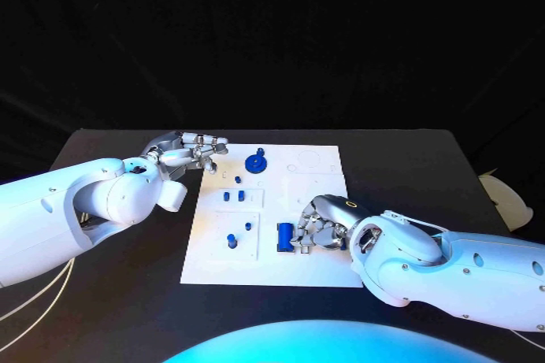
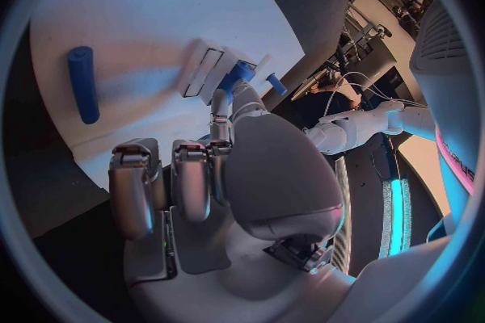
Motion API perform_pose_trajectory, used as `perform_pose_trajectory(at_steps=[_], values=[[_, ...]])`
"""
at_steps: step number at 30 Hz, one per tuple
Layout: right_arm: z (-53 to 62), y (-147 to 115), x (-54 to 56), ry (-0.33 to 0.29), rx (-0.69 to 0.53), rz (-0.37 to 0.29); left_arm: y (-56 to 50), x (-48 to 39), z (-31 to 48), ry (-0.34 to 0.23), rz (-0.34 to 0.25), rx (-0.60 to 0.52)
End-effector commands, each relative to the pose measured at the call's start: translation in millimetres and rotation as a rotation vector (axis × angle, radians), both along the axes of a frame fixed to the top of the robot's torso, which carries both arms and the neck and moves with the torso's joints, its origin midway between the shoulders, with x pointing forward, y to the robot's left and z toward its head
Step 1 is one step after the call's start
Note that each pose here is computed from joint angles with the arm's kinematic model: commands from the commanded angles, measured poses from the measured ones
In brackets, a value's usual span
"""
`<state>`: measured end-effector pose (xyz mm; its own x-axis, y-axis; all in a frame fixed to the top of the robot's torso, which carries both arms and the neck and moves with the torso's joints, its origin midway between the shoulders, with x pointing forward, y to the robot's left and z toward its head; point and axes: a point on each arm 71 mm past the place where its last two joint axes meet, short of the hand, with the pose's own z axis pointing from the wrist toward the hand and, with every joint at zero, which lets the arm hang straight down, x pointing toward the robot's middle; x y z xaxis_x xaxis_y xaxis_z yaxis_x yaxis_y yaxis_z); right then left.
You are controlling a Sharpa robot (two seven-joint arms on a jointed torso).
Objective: Assemble the parts on the task board
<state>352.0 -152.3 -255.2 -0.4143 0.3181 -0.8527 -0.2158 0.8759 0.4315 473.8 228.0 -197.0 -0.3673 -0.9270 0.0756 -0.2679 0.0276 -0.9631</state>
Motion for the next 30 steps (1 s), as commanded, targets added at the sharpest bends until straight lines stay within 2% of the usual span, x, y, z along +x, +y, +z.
perform_pose_trajectory(at_steps=[1,8,17,23,30], values=[[1.6,-2,-0.8,-0.015,0.002,-0.001,-2.1,-0.6,0.9,-0.004,-0.017,-0.008],[11.9,-27,1.4,-0.037,0.031,-0.054,-2.0,-0.3,1.1,-0.007,-0.018,-0.010],[19.8,-72,2.4,-0.066,-0.031,-0.131,-2.9,-0.3,1.3,-0.012,-0.022,-0.015],[16.9,-84,-2.2,-0.071,-0.076,-0.140,-2.8,-0.6,0.8,-0.011,-0.022,-0.015],[4.0,-90,-6.6,-0.035,-0.131,-0.133,-2.4,-0.8,0.4,-0.010,-0.023,-0.015]])
